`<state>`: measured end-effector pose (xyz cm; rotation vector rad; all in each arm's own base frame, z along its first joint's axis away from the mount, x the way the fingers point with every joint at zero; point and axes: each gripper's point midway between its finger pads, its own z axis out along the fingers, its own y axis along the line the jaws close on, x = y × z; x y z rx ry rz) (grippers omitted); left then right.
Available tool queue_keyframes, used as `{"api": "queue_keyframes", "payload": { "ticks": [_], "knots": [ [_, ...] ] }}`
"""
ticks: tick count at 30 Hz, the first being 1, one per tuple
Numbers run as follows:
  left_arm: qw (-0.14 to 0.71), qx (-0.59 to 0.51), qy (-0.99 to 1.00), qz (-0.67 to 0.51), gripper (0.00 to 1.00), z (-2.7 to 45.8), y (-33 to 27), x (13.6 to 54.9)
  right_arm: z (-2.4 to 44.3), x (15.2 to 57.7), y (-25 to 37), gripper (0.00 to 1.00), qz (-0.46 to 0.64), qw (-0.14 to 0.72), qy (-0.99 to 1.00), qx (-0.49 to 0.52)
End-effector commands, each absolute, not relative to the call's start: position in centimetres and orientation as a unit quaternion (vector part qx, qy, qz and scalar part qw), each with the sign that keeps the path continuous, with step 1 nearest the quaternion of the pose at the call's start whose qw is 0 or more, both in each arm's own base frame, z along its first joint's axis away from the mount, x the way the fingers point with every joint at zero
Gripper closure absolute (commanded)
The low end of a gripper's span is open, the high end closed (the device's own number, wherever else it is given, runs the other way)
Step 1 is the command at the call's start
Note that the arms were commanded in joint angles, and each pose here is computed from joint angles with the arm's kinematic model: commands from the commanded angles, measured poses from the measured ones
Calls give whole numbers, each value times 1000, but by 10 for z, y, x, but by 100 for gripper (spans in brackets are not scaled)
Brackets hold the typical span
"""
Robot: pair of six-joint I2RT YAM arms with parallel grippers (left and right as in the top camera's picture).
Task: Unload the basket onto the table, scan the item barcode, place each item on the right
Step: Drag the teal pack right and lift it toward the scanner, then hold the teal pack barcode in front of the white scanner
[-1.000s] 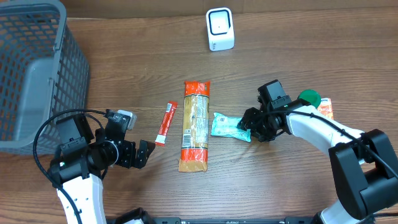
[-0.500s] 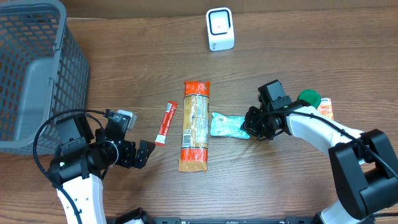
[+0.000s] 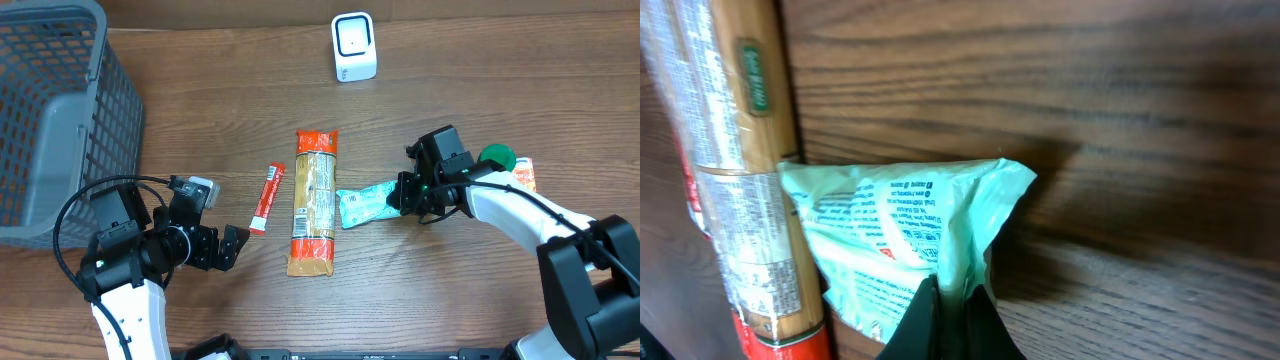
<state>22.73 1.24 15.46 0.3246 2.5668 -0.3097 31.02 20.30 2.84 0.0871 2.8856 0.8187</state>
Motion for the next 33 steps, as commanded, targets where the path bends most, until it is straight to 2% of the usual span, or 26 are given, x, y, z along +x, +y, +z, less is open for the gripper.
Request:
{"api": "queue_keyframes", "payload": {
  "ticks": [1,4,13,25,29,33],
  "knots": [
    [271,127,948,-109,1,159,15,230,58,326,203,96,296,114,948,6],
    [271,126,948,-109,0,159,15,230,71,328,207,96,322,116,940,2],
    [271,126,948,-109,0,159,15,230,135,337,211,96,316,170,928,-102],
    [271,126,948,-109,0,159,15,230,287,367,186,97,237,256,934,-81],
    [271,127,948,-109,0,159,15,230,320,378,180,97,211,274,935,-79],
    [271,127,948,-109,0,159,15,230,331,387,173,97,161,271,945,-83]
  ]
}}
